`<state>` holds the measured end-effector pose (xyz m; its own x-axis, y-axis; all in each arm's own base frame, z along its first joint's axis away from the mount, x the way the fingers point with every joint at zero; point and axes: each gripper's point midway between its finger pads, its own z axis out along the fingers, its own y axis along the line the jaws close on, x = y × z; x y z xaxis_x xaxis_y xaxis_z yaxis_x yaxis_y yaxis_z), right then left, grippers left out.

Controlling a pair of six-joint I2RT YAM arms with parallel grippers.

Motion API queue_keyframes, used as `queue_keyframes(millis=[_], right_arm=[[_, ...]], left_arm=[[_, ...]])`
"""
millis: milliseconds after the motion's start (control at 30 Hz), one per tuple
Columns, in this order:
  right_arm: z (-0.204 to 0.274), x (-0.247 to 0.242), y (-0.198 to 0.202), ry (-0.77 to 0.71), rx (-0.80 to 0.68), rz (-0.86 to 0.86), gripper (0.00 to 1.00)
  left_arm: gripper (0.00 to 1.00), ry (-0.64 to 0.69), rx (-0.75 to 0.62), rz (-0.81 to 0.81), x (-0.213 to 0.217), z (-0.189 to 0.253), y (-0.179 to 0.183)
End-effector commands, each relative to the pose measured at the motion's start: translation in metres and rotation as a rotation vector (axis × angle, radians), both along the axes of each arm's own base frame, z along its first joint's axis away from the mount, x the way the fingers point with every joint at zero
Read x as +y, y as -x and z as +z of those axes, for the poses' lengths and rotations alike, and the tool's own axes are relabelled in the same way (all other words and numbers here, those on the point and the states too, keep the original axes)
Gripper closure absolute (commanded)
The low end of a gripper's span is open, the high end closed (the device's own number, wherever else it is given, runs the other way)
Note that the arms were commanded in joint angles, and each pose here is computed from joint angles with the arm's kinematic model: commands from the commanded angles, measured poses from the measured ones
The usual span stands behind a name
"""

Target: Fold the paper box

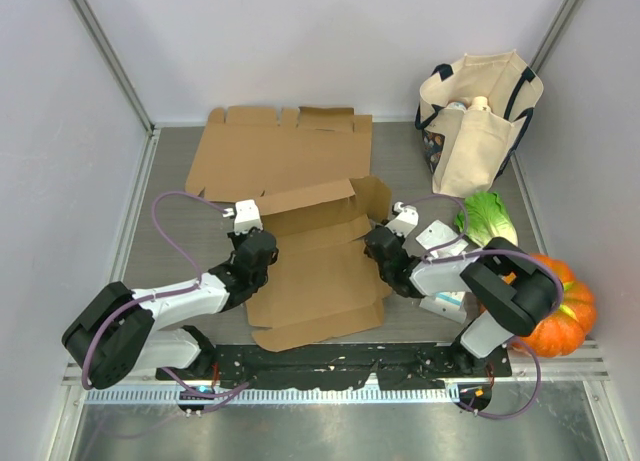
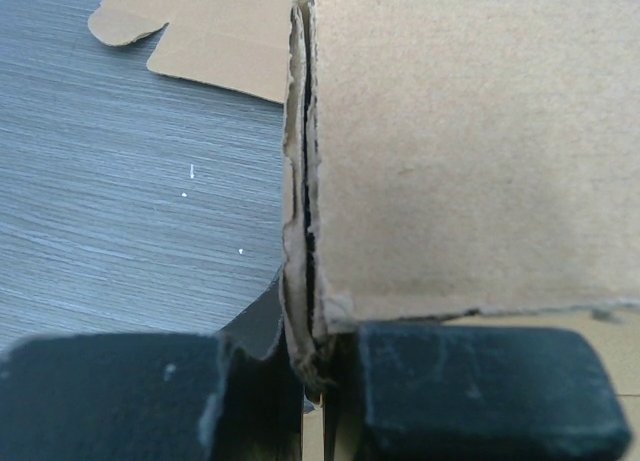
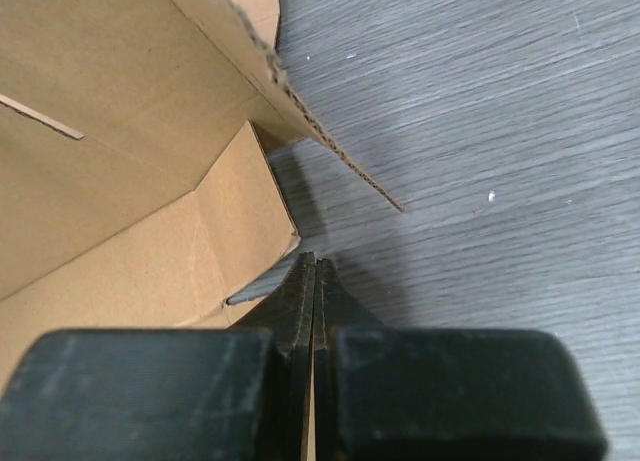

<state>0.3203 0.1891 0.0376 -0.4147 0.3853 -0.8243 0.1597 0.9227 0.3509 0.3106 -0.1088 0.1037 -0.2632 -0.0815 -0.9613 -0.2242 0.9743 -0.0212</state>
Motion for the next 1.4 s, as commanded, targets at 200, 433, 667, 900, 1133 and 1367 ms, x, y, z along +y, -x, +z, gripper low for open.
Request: queue_keyframes(millis=[200,433,667,900,1133,1367], right_arm=[[0.019,0.011,-0.029,-0.001,-0.14,-0.029,0.97],[0.032,0.033,-0.029,0.043,-0.186,0.084,0.95],[0.024,0.065,-0.023,-0.014,-0.18,0.209,0.94],[-0.009,0.082,-0.016,-0.085,-0.092,0.239,0.94],[-0.023,0.064,0.002,-0.079,-0.006,0.226,0.91],[0.015,0.05,0.021,0.002,0.087,0.32,0.8]], left_arm=[[1.0,0.048,-0.045,0.017,-0.003,0.013,-0.007],[1.0,0.053,-0.045,0.01,-0.005,0.013,-0.007],[1.0,0.057,-0.045,0.003,-0.007,0.014,-0.008],[1.0,0.056,-0.043,0.005,-0.006,0.013,-0.007],[1.0,0.056,-0.042,0.004,-0.006,0.012,-0.007],[1.0,0.06,-0.046,0.004,-0.007,0.015,-0.008]])
